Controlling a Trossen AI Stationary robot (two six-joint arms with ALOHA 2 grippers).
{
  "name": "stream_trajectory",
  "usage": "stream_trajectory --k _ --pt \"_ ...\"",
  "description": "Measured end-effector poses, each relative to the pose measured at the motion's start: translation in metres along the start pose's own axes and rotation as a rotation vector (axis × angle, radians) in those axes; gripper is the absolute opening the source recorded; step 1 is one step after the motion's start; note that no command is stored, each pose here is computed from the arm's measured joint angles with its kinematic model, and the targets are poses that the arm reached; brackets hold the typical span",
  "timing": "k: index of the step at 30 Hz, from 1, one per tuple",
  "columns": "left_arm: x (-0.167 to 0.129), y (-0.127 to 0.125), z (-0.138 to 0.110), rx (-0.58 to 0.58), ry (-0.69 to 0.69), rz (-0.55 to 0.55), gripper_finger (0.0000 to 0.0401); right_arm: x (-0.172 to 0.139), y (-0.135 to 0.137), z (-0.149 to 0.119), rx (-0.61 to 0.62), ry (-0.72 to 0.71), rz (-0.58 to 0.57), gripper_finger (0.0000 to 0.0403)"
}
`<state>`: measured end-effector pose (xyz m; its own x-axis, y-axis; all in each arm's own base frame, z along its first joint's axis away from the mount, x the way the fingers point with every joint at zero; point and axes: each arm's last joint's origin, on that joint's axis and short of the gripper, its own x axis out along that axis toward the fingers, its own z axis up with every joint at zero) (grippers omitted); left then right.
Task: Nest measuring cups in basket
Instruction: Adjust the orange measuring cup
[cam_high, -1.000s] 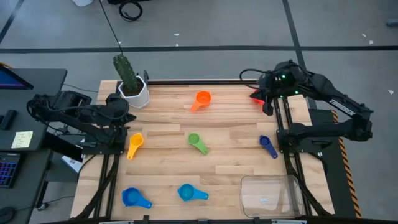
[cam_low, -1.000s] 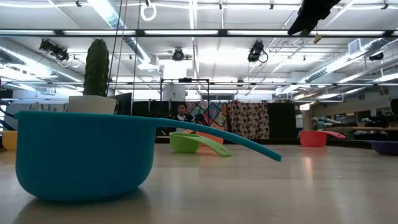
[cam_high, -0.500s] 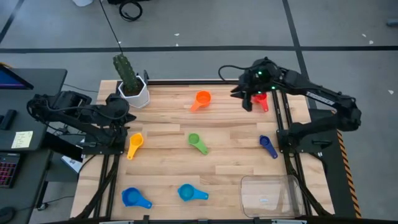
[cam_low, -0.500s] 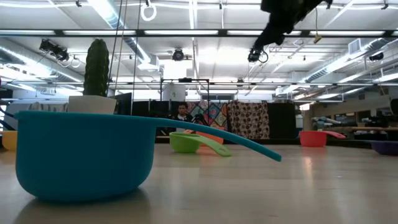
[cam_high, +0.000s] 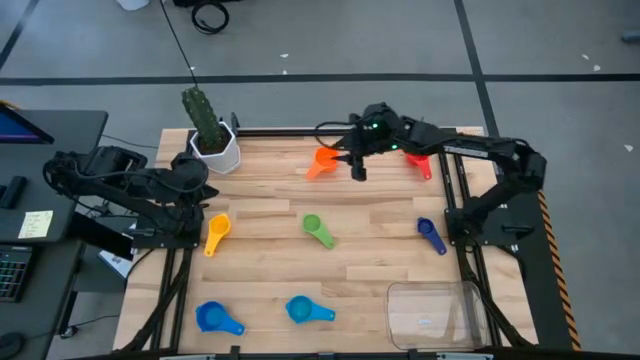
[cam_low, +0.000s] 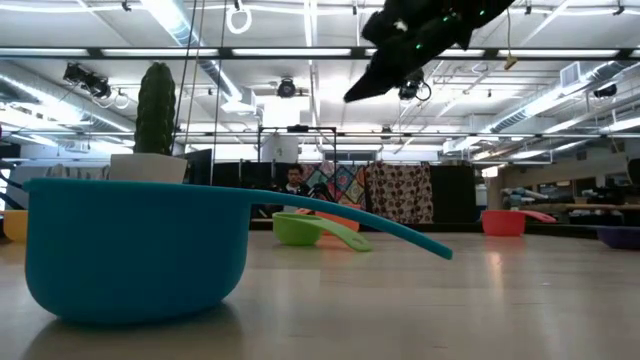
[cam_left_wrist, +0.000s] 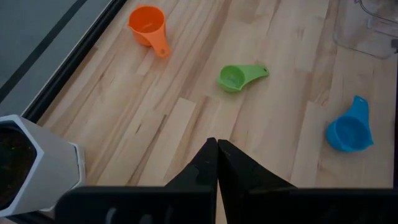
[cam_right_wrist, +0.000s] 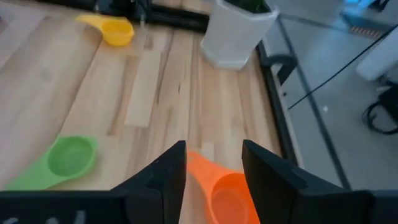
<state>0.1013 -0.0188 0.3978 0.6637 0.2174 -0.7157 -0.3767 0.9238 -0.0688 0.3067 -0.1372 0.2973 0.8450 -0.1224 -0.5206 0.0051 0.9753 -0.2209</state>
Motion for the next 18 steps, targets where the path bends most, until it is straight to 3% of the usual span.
stream_trajectory --k 18 --pt "0.000 0.000 0.000 -0.001 0.000 -0.001 0.0009 0.088 0.001 -0.065 0.051 0.286 0.005 0.0160"
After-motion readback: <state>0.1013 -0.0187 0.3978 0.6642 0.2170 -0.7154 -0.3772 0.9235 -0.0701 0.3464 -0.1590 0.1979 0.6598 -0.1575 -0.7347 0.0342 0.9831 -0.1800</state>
